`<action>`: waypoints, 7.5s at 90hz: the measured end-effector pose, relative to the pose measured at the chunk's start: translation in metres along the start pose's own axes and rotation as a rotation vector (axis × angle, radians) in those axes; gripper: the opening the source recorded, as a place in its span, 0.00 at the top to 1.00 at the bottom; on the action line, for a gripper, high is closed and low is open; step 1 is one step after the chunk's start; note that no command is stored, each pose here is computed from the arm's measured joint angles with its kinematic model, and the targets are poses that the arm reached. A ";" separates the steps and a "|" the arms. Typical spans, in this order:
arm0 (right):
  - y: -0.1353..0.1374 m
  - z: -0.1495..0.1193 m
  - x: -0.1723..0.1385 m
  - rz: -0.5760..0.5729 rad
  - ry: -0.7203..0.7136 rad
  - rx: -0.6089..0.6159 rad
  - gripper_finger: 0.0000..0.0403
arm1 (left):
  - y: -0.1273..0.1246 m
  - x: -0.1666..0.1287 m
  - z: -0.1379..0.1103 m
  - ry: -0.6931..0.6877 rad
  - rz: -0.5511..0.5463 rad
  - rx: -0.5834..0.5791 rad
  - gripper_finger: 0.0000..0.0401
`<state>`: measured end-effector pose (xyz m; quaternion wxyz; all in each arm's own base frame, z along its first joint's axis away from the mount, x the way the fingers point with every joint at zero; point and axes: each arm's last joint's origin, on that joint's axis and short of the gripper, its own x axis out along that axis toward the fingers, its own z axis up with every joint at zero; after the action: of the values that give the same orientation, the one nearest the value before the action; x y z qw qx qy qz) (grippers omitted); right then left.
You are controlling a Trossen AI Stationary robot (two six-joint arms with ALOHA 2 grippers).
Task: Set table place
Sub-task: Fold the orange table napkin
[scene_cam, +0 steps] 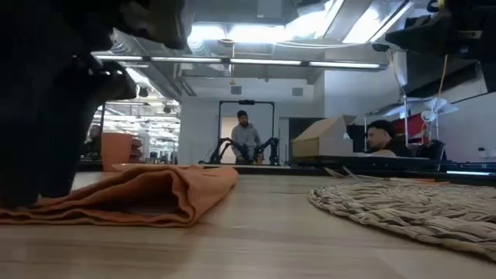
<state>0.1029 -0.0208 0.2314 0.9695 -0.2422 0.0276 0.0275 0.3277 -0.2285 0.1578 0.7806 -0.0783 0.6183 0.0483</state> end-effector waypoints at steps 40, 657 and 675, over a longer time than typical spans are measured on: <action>0.000 0.000 0.000 0.007 -0.002 0.001 1.00 | -0.001 0.025 -0.003 0.034 0.042 0.008 0.75; 0.002 0.002 0.000 0.080 -0.047 0.008 1.00 | 0.149 -0.020 0.096 -0.003 0.466 -0.202 0.99; 0.003 0.001 0.000 0.083 -0.041 0.005 1.00 | 0.150 -0.016 0.093 0.008 0.474 -0.205 1.00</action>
<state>0.1026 -0.0181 0.2311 0.9685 -0.2377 0.0177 0.0726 0.3870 -0.0637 0.1850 0.7331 -0.0102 0.6141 0.2922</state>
